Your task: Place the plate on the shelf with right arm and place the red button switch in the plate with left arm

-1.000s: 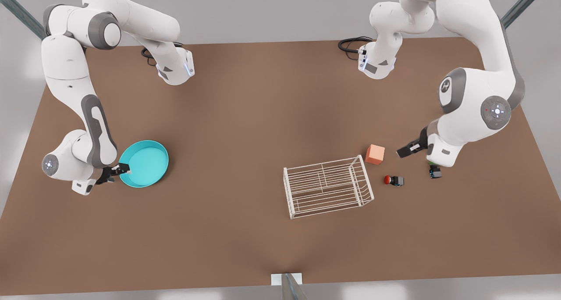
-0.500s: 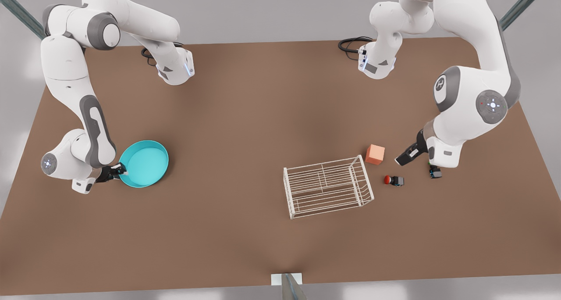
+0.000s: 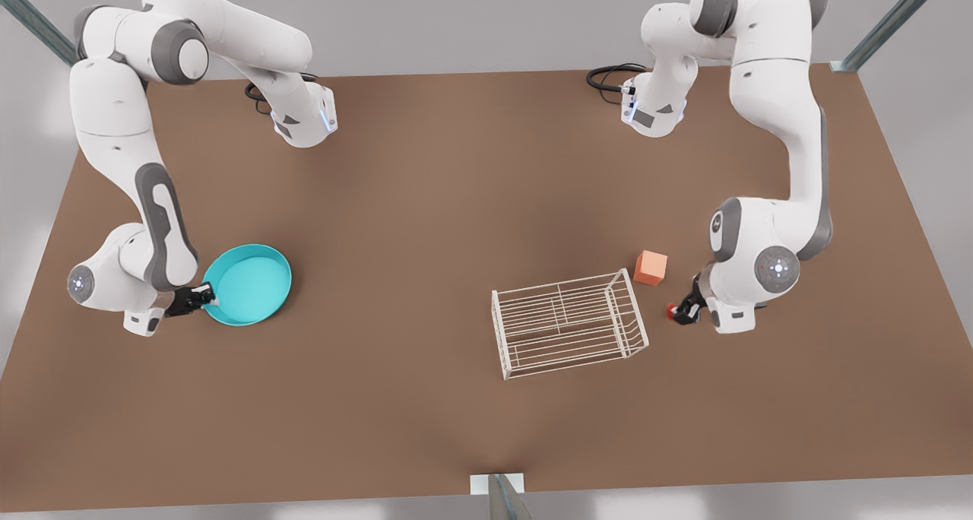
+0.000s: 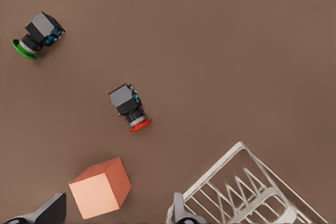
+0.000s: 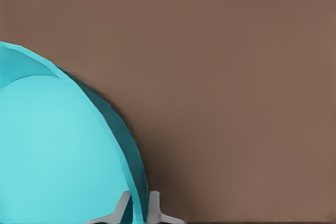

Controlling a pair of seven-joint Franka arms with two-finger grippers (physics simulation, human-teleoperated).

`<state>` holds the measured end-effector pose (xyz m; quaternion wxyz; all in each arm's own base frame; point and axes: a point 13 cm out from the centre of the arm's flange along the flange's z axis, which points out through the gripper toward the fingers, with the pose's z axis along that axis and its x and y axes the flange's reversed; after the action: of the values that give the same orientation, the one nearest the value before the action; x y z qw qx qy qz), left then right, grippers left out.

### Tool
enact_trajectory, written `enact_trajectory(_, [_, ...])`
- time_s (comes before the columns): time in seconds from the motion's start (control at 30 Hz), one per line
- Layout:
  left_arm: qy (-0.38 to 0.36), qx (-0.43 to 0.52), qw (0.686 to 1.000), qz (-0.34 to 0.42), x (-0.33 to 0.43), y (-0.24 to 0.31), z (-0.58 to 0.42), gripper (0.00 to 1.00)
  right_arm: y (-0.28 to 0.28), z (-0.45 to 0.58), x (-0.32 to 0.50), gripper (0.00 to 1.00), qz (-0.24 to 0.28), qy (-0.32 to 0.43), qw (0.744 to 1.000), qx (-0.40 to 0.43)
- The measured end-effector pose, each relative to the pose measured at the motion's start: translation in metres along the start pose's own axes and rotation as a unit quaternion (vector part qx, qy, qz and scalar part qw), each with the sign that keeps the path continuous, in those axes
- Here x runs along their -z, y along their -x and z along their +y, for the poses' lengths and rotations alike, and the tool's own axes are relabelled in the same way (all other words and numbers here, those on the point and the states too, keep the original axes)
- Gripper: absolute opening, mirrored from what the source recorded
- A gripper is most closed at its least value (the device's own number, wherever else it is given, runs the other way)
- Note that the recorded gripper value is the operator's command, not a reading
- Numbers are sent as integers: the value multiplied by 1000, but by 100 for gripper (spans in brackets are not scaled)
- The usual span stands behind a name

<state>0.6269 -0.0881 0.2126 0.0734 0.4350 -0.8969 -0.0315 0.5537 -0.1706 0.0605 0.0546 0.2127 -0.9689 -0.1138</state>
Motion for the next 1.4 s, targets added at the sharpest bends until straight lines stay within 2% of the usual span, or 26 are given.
enact_trajectory(0.23, [-12,96,995,-2,-32,48,15,100,5,17,30,26,-6,18,1000,6])
enact_trajectory(0.47, [-30,173,984,10,-39,71,24,100,50,67,73,25,-31,59,997,25])
enact_trajectory(0.67, [-52,179,983,3,-18,62,-1,100,105,138,107,25,-43,92,993,57])
enact_trajectory(0.8, [-77,161,984,-7,0,45,-31,100,151,194,138,25,-49,90,991,89])
enact_trajectory(0.9, [-86,166,982,-11,0,50,-33,100,184,245,155,25,-51,84,989,110])
enact_trajectory(1.13, [-54,176,983,-8,-31,50,-13,100,249,371,159,25,-45,75,988,126])
enact_trajectory(1.4, [-15,215,976,-9,-93,46,20,100,295,494,145,25,-54,100,991,75])
